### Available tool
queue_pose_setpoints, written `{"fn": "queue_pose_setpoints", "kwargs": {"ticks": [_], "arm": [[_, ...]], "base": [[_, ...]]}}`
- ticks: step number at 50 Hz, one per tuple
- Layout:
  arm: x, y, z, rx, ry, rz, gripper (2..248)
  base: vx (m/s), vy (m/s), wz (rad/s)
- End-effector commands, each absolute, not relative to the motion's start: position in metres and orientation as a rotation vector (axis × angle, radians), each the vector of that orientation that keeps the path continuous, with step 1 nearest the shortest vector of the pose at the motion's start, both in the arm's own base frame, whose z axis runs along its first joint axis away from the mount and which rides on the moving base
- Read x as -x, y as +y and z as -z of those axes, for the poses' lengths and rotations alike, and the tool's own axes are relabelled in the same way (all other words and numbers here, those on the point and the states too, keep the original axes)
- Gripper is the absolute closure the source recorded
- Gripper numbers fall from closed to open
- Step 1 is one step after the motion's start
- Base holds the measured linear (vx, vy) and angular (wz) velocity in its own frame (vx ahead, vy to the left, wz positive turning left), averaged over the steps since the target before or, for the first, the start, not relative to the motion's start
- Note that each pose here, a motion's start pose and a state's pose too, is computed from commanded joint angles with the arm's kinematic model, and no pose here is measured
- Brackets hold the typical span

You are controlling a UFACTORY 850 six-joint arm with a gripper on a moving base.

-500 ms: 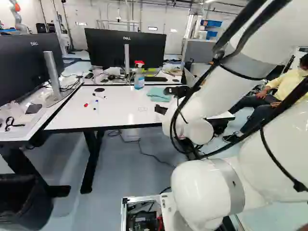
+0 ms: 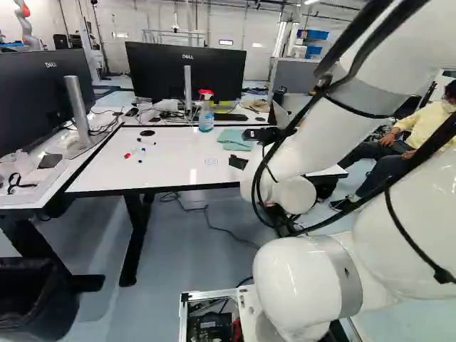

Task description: Clean the table with the green towel

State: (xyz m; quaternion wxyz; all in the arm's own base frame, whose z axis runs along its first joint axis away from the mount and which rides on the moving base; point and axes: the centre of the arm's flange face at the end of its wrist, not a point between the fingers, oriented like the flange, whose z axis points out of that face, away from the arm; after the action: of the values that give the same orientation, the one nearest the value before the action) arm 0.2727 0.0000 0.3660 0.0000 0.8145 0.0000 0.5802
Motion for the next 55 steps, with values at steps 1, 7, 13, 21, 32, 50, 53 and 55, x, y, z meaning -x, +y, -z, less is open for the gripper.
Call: {"fn": "queue_pose_setpoints", "kwargs": {"ticks": [1, 7, 13, 21, 32, 50, 53, 55], "arm": [[-0.273, 0.0, -0.366, -2.559, 0.0, -1.822, 3], [-0.279, 0.0, -0.367, -2.562, 0.0, -1.819, 3], [-0.288, 0.0, -0.368, -2.564, -0.001, -1.814, 3], [-0.3, -0.001, -0.369, -2.567, -0.005, -1.808, 3], [-0.32, -0.002, -0.371, -2.57, -0.009, -1.801, 3], [-0.356, -0.004, -0.373, -2.571, -0.013, -1.795, 3], [-0.362, -0.004, -0.373, -2.571, -0.014, -1.794, 3], [-0.366, -0.004, -0.373, -2.571, -0.015, -1.794, 3]], "base": [[0.0, 0.0, 0.0], [0.0, 0.0, 0.0], [0.0, 0.0, 0.0], [0.0, 0.0, 0.0], [0.0, 0.0, 0.0], [0.0, 0.0, 0.0], [0.0, 0.0, 0.0], [0.0, 0.0, 0.0]]}}
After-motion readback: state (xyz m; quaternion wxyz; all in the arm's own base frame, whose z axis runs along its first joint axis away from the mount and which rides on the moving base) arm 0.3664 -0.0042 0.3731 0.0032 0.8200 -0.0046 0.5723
